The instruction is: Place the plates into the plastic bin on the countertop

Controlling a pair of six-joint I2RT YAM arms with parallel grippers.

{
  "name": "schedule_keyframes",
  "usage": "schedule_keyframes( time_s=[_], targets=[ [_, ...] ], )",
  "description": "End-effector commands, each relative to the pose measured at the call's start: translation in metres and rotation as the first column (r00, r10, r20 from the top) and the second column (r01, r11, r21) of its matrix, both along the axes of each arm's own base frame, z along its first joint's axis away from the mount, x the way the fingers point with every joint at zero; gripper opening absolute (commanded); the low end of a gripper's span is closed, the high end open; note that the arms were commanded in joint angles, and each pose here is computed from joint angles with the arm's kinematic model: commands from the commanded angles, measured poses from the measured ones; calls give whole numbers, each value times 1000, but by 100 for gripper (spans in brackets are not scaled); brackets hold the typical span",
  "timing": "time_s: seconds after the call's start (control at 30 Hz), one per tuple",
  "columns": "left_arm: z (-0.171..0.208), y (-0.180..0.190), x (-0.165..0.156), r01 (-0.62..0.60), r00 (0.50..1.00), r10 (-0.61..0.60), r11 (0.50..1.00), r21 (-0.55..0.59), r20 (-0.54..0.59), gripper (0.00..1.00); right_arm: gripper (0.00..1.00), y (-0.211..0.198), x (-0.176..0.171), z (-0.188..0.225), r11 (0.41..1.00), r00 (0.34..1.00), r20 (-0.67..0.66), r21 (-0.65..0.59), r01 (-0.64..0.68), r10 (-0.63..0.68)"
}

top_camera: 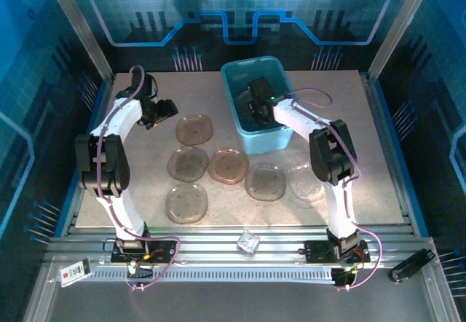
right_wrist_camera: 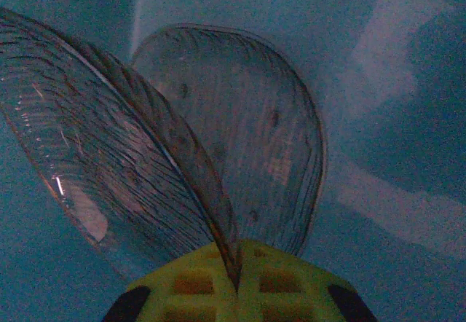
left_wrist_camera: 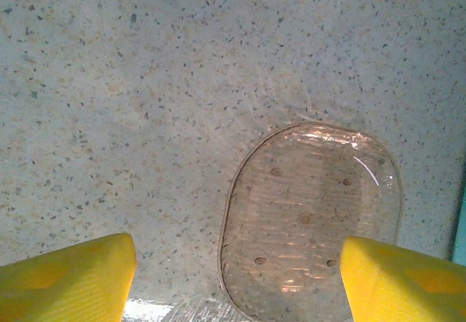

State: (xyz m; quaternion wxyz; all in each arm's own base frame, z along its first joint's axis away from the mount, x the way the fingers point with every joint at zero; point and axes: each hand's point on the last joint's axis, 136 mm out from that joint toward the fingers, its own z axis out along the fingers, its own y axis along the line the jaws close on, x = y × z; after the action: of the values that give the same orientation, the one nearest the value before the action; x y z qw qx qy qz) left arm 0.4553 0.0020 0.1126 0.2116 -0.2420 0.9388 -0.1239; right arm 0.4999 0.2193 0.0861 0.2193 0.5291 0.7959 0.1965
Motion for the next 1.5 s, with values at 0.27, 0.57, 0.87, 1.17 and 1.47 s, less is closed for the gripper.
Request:
schedule_keyframes(
  time_s=[0.27, 0.57, 0.87, 1.17, 1.47],
  targets=[
    [-4, -1, 0, 17, 999, -18, 999, -27, -38, 75, 15, -11, 8, -9, 996, 997, -28, -58, 71, -73],
    [-6, -4, -4, 12, 998, -14, 999, -37, -54, 74, 33, -11, 10, -10, 995, 996, -23, -59, 82, -83],
    [3, -7, -6, 23, 999, -24, 999, -30, -38, 74, 70, -9, 11, 34, 993, 994, 103, -107, 47, -36],
    [18, -9, -7, 22, 1000, -22, 999, -31, 1, 75, 87, -3, 2, 57, 994, 985, 172, -107, 4, 14],
    [26, -10, -14, 25, 1000, -25, 999, -32, 18, 75, 89, -4, -6, 95, 990, 963, 263, -142, -25, 62]
  ],
)
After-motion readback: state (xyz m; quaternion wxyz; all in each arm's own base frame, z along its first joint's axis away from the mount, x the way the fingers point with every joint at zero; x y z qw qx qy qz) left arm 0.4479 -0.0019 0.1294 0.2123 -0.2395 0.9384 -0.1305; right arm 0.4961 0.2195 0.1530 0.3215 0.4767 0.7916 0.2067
